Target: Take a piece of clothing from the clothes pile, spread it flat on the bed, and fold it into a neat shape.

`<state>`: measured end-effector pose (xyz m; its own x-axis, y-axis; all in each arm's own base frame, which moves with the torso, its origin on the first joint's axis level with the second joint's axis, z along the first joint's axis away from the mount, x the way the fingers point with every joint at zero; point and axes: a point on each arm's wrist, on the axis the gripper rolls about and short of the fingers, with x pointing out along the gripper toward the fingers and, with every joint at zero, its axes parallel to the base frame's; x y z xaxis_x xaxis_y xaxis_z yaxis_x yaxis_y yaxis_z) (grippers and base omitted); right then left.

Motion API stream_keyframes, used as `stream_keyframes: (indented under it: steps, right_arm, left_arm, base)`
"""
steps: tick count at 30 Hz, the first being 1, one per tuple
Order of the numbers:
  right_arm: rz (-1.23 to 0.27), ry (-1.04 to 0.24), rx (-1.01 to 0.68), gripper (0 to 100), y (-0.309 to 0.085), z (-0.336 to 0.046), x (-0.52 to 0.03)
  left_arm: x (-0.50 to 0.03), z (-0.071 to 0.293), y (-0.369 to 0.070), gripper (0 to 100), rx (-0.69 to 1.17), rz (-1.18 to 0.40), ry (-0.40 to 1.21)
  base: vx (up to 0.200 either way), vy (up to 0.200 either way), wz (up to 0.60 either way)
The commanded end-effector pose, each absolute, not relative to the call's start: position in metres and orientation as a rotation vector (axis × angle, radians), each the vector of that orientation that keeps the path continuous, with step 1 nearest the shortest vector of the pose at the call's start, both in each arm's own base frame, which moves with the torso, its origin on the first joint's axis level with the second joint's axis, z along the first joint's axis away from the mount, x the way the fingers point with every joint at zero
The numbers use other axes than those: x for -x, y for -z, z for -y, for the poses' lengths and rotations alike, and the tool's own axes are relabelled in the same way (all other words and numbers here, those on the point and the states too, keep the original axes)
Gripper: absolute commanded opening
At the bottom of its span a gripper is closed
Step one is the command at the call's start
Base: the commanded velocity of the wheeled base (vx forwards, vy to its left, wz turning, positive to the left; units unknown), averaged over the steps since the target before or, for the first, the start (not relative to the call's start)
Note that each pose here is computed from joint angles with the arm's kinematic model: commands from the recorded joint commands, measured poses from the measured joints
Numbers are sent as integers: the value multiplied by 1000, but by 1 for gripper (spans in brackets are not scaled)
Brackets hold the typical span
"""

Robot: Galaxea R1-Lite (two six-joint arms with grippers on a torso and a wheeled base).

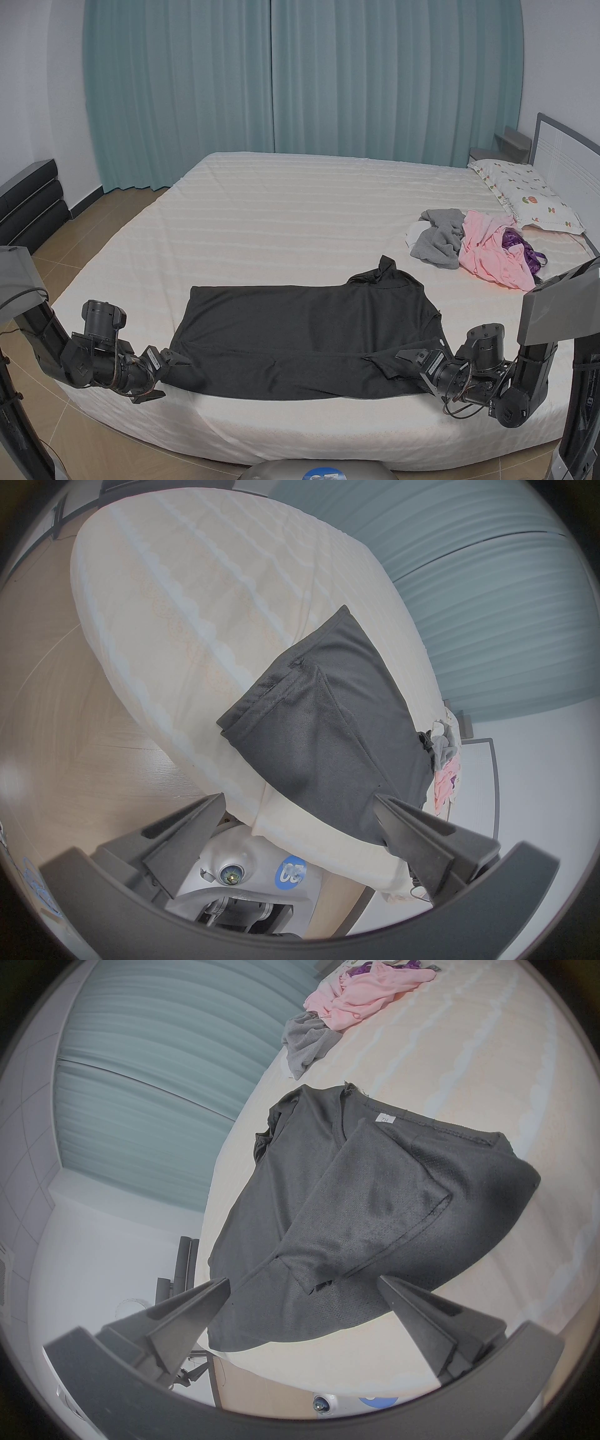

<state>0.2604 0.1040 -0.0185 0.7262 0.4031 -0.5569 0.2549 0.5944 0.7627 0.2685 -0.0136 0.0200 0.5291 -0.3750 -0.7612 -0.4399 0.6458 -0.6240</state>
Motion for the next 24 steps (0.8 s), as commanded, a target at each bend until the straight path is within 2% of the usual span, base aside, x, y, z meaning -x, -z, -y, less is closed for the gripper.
stream_keyframes:
  steps: [1, 5, 17, 24]
  right_arm:
    - [-790, -94, -955, 100, 21, -104, -261]
    - [-785, -104, -1003, 100, 15, -108, -260]
    - [-761, -94, -999, 100, 15, -111, -267]
    - [-796, -54, -985, 100, 19, -114, -274]
  left_arm:
    - [-269, 14, -19, 100, 913, -1054, -47]
    - [-269, 14, -19, 100, 913, -1054, -47]
    - [-269, 14, -19, 100, 911, -1055, -47]
    - [-269, 14, -19, 100, 911, -1056, -48]
  base:
    - [0, 0, 0]
    - [0, 0, 0]
    - [0, 0, 0]
    - [0, 0, 0]
